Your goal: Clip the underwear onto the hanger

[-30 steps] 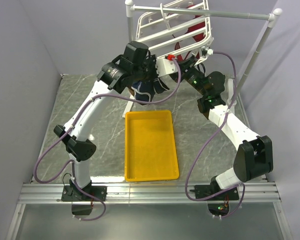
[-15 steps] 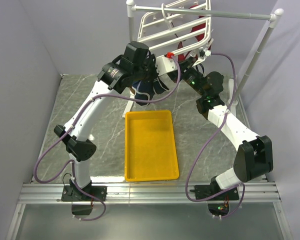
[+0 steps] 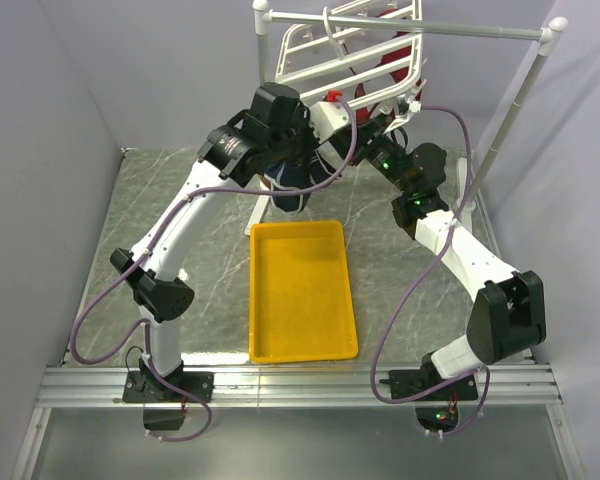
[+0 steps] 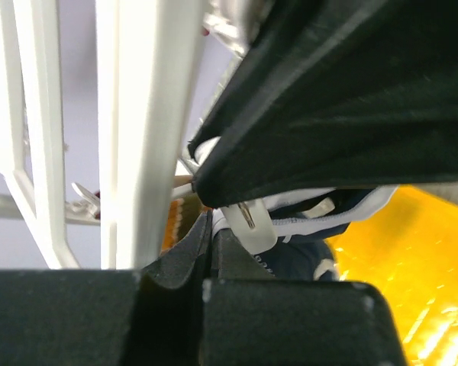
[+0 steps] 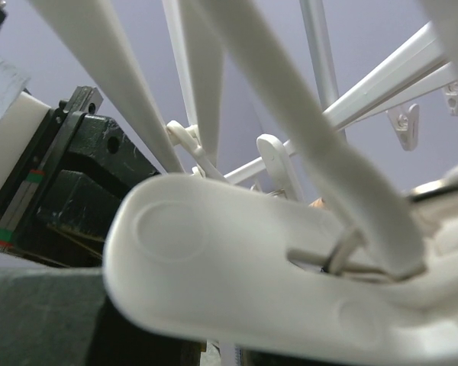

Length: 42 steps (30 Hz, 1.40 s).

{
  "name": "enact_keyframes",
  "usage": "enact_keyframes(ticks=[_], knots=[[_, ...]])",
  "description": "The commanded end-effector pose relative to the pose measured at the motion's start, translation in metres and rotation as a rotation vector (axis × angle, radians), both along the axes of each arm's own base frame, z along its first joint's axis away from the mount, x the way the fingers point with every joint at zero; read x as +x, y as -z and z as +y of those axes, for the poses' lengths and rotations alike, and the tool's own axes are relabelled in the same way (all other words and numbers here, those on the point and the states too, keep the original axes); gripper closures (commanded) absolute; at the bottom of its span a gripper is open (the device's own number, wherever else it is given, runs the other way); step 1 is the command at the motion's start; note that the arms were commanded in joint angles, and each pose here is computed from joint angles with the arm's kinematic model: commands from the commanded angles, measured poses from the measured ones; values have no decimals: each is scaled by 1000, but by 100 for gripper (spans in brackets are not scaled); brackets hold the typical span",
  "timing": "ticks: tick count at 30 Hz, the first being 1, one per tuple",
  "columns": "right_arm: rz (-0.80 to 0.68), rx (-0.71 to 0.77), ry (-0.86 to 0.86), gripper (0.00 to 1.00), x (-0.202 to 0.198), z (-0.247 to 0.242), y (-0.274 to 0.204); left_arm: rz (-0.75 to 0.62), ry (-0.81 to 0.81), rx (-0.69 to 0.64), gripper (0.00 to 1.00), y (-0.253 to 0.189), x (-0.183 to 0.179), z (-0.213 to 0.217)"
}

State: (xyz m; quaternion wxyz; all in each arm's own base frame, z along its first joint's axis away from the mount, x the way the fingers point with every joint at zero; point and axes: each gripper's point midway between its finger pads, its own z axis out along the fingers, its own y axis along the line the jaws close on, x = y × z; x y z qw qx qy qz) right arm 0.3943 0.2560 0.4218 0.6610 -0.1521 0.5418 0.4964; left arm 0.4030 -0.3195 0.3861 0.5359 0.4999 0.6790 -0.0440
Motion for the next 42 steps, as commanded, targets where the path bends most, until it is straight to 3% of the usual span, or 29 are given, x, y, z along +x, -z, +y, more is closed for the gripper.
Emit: enact_keyframes(ticks=[1,17,33,42], knots=[[-104,-82,-16,100,-5,10,-3,74,-18,-102,100,4,-9,-21],[-192,-194,13,100,-4,11,11,124,47,-272,100,-36,-40,-21],[-192,-216,16,100,-3,11,18,74,186,-204,100,-41,-63,-17],[-190,-234,-16,100,-5,15,22,86,256,-256,100,-57,-74,-23]])
